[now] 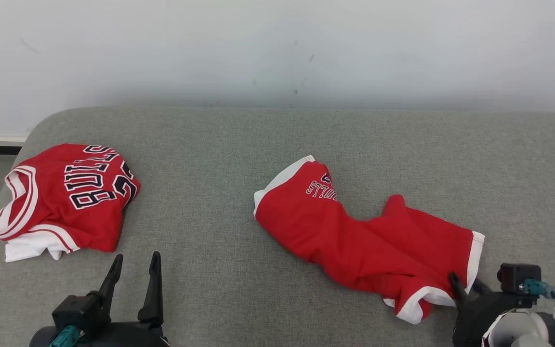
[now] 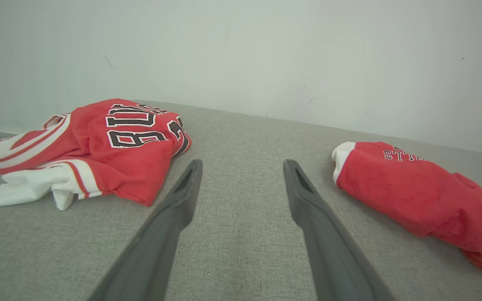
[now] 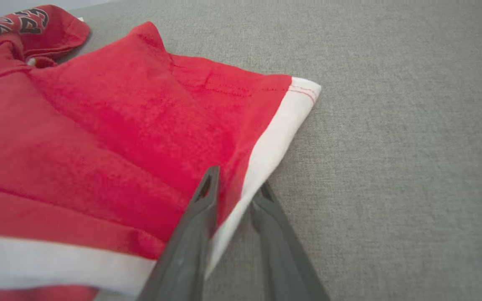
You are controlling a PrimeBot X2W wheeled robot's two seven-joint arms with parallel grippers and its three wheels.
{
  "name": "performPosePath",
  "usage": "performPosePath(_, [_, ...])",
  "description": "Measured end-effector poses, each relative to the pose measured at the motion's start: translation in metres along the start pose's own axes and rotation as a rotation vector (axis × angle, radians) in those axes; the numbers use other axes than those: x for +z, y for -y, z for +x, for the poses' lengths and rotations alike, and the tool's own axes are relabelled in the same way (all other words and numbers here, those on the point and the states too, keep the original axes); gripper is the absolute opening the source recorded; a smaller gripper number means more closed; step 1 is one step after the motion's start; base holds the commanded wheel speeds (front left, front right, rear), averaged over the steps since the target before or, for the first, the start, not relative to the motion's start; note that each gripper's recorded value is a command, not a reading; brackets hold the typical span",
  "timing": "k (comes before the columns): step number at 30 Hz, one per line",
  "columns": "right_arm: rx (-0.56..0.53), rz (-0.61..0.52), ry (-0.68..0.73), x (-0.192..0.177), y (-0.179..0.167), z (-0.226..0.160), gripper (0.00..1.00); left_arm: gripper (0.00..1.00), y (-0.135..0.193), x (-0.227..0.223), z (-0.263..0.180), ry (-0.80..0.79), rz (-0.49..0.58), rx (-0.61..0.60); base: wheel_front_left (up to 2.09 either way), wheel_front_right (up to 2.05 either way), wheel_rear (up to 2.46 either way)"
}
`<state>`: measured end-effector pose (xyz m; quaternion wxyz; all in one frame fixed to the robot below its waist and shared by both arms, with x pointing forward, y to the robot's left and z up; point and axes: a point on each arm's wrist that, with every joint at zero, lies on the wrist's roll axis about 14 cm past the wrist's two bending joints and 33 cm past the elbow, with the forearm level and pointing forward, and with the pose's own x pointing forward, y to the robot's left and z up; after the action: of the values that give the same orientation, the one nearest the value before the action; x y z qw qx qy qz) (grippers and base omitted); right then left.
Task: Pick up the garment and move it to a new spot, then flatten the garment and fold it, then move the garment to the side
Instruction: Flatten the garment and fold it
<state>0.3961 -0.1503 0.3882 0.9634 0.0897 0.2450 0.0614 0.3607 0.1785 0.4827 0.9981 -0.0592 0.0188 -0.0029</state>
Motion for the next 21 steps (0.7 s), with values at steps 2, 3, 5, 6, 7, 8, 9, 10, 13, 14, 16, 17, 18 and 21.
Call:
performPosePath(2, [0.001, -0.008, 0.018, 0.008, 0.001, 0.001, 1.0, 1.0, 0.001, 0.0, 0.0, 0.0, -0.001, -0.001, 0.0, 0.0, 0.0])
performPosePath(3, [0.001, -0.014, 0.033, 0.014, 0.003, 0.002, 1.0, 1.0, 0.001, 0.001, 0.001, 0.002, -0.001, -0.001, 0.0, 0.0, 0.0])
performPosePath(5, [0.004, -0.035, 0.075, 0.032, 0.006, 0.004, 1.0, 1.0, 0.001, 0.001, 0.001, 0.004, -0.001, -0.001, 0.0, 0.0, 0.0])
performPosePath(6, [0.004, -0.037, 0.095, 0.04, 0.008, 0.004, 1.0, 1.0, 0.001, 0.002, 0.001, 0.005, 0.0, -0.001, 0.0, 0.0, 0.0])
performPosePath(7, [0.004, -0.038, 0.117, 0.048, 0.009, 0.004, 1.0, 1.0, 0.001, 0.002, 0.001, 0.006, -0.001, -0.001, 0.0, 0.0, 0.0])
performPosePath(8, [0.006, -0.044, 0.131, 0.054, 0.01, 0.004, 1.0, 1.0, 0.001, 0.002, 0.001, 0.005, -0.001, -0.001, 0.0, 0.0, 0.0])
performPosePath(9, [0.007, -0.052, 0.139, 0.057, 0.01, 0.004, 1.0, 1.0, 0.001, 0.002, 0.001, 0.006, -0.003, 0.0, 0.0, 0.0, 0.0])
performPosePath(10, [0.006, -0.058, 0.146, 0.06, 0.012, 0.004, 1.0, 1.0, 0.001, 0.002, 0.001, 0.005, -0.003, 0.001, 0.0, 0.0, 0.0])
performPosePath(13, [-0.011, -0.086, 0.148, 0.067, 0.022, 0.005, 1.0, 1.0, 0.003, 0.002, 0.0, 0.002, -0.008, -0.002, 0.0, 0.0, 0.0])
performPosePath(14, [-0.013, -0.094, 0.145, 0.068, 0.023, 0.006, 1.0, 1.0, 0.005, 0.001, 0.0, -0.002, -0.011, -0.004, 0.0, 0.0, 0.0])
performPosePath(16, [-0.01, -0.108, 0.124, 0.065, 0.022, 0.008, 1.0, 1.0, 0.011, -0.001, -0.001, -0.006, -0.016, -0.023, 0.0, 0.0, 0.0])
performPosePath(17, [-0.007, -0.116, 0.117, 0.063, 0.02, 0.009, 1.0, 1.0, 0.016, -0.002, -0.002, -0.008, -0.018, -0.039, 0.0, 0.0, 0.0])
performPosePath(18, [-0.007, -0.116, 0.112, 0.062, 0.02, 0.011, 1.0, 1.0, 0.023, -0.003, -0.003, -0.013, -0.019, -0.07, 0.0, 0.0, 0.0])
performPosePath(21, [0.011, -0.112, 0.097, 0.058, 0.011, 0.014, 1.0, 1.0, 0.041, -0.007, -0.006, -0.029, -0.031, -0.126, 0.0, 0.0, 0.0])
